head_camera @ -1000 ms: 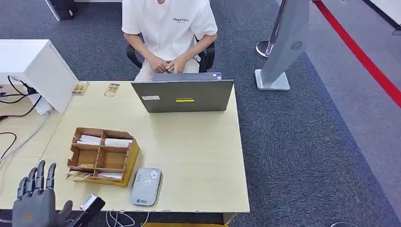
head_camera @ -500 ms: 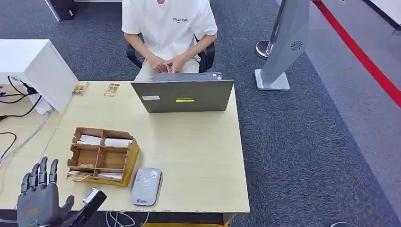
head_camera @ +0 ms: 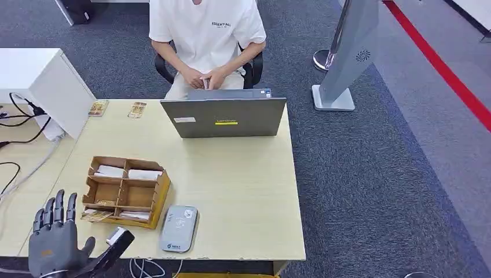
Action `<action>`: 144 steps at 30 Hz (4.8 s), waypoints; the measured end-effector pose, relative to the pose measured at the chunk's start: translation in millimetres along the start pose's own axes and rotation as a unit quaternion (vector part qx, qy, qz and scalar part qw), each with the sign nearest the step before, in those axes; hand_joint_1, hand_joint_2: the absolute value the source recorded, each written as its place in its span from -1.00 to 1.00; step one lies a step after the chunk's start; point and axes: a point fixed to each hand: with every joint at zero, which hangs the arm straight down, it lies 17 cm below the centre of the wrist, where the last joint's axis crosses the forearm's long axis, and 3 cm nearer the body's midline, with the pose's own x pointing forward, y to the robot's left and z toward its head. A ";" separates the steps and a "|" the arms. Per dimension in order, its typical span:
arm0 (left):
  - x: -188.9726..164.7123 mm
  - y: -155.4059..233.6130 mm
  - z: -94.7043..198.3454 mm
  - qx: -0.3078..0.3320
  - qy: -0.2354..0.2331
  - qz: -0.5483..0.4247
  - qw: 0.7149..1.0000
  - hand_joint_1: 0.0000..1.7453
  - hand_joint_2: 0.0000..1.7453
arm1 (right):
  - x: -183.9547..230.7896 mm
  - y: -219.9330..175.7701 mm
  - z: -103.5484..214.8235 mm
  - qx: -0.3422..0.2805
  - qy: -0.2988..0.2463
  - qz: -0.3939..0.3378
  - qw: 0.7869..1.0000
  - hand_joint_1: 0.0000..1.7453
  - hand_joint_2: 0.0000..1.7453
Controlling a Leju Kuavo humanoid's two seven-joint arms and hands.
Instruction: Pass the card to the sensor for recognition and then transmit it.
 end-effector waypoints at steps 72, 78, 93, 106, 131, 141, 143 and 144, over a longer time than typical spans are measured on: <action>-2.3 -39.1 -18.2 -0.018 0.007 0.015 1.000 1.00 1.00 | 0.5 3.3 0.3 0.004 0.004 0.032 0.999 -1.00 -1.00; -2.7 -39.8 -15.7 -0.016 0.004 0.009 1.000 1.00 1.00 | -3.3 2.5 0.3 0.003 0.013 0.033 0.999 -1.00 -1.00; 65.5 10.1 -1.2 0.021 -0.099 0.005 0.995 1.00 1.00 | -14.1 0.2 0.9 -0.002 0.026 0.027 0.999 -1.00 -1.00; 127.2 71.7 9.3 0.080 -0.213 0.021 0.973 1.00 1.00 | -17.1 -1.3 1.0 -0.005 0.029 0.012 0.999 -1.00 -1.00; 173.4 171.6 -104.0 0.242 -0.231 -0.008 0.942 1.00 1.00 | -16.6 8.3 2.8 0.008 0.025 0.072 0.997 -1.00 -1.00; 162.3 154.2 -186.6 0.221 -0.184 -0.059 0.956 1.00 1.00 | -15.4 13.2 3.6 0.017 0.021 0.109 0.994 -1.00 -1.00; 153.9 148.3 -204.3 0.215 -0.169 -0.073 0.959 1.00 1.00 | -14.4 14.7 3.8 0.017 0.022 0.117 0.993 -1.00 -1.00; 148.7 145.2 -213.0 0.211 -0.163 -0.079 0.960 1.00 1.00 | -13.1 15.1 3.7 0.017 0.021 0.120 0.992 -1.00 -1.00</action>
